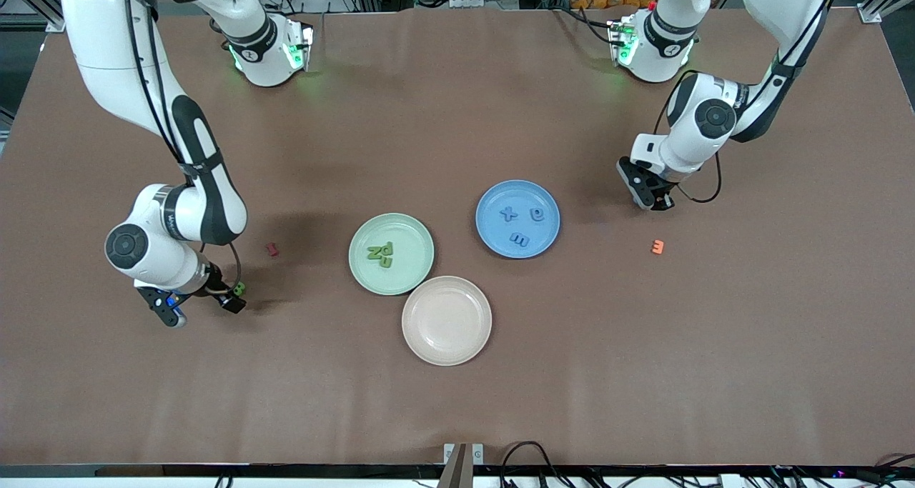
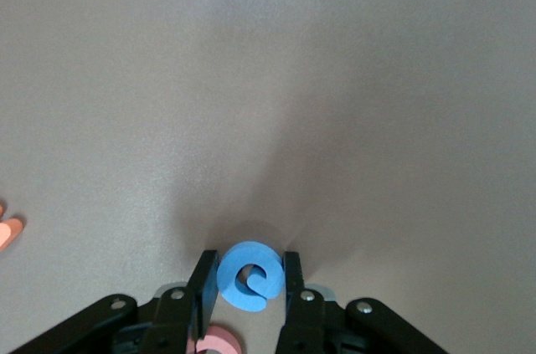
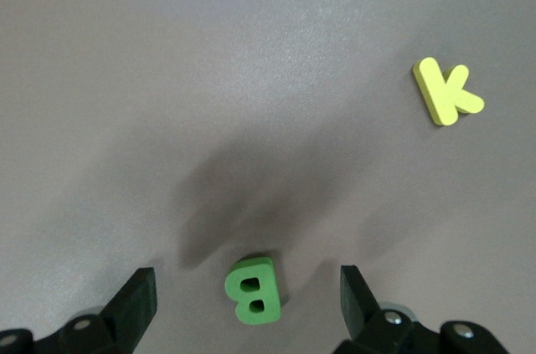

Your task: Sort letters by color into matching plates

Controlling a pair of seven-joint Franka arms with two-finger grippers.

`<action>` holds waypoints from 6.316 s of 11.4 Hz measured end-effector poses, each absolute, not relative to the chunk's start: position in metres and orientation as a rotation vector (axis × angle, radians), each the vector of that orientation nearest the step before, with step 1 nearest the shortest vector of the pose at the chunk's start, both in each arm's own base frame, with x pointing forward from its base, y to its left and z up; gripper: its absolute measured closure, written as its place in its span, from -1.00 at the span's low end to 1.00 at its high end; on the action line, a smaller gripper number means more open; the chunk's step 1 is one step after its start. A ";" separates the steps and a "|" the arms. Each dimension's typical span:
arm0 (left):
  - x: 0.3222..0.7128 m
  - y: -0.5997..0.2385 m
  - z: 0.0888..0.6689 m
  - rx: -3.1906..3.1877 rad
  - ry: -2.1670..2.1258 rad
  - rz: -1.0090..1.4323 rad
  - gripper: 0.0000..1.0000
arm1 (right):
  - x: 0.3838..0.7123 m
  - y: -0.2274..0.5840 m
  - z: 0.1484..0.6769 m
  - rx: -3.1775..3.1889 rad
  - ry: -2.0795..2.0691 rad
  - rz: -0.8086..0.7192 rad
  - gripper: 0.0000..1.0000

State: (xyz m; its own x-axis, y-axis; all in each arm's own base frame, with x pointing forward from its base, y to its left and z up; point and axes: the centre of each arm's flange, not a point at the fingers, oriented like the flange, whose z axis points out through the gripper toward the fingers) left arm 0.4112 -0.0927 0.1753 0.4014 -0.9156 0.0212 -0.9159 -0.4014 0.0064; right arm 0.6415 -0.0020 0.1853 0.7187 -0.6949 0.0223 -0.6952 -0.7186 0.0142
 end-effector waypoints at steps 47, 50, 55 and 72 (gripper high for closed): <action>0.446 -0.378 0.234 2.932 -0.855 0.083 0.30 | 0.626 0.250 0.257 3.174 -0.032 -0.162 0.44; 0.446 -0.382 0.228 2.932 -0.859 0.073 0.04 | 0.612 0.281 0.253 3.172 0.046 -0.181 0.44; 0.451 -0.384 0.231 2.930 -0.854 0.087 -1.00 | 0.589 0.322 0.238 3.156 0.153 -0.222 0.44; 0.509 -0.315 0.295 3.034 -0.674 0.126 -1.00 | 0.657 0.163 0.266 3.149 0.219 -0.176 -1.00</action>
State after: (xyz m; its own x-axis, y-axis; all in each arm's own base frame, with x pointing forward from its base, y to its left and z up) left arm 0.5088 -0.3146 0.2953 0.9030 -0.4211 0.0857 -0.4236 -0.9058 0.0128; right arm 0.6567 0.1630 0.2655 0.9843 0.1388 -0.1094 0.1367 -0.9902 -0.0271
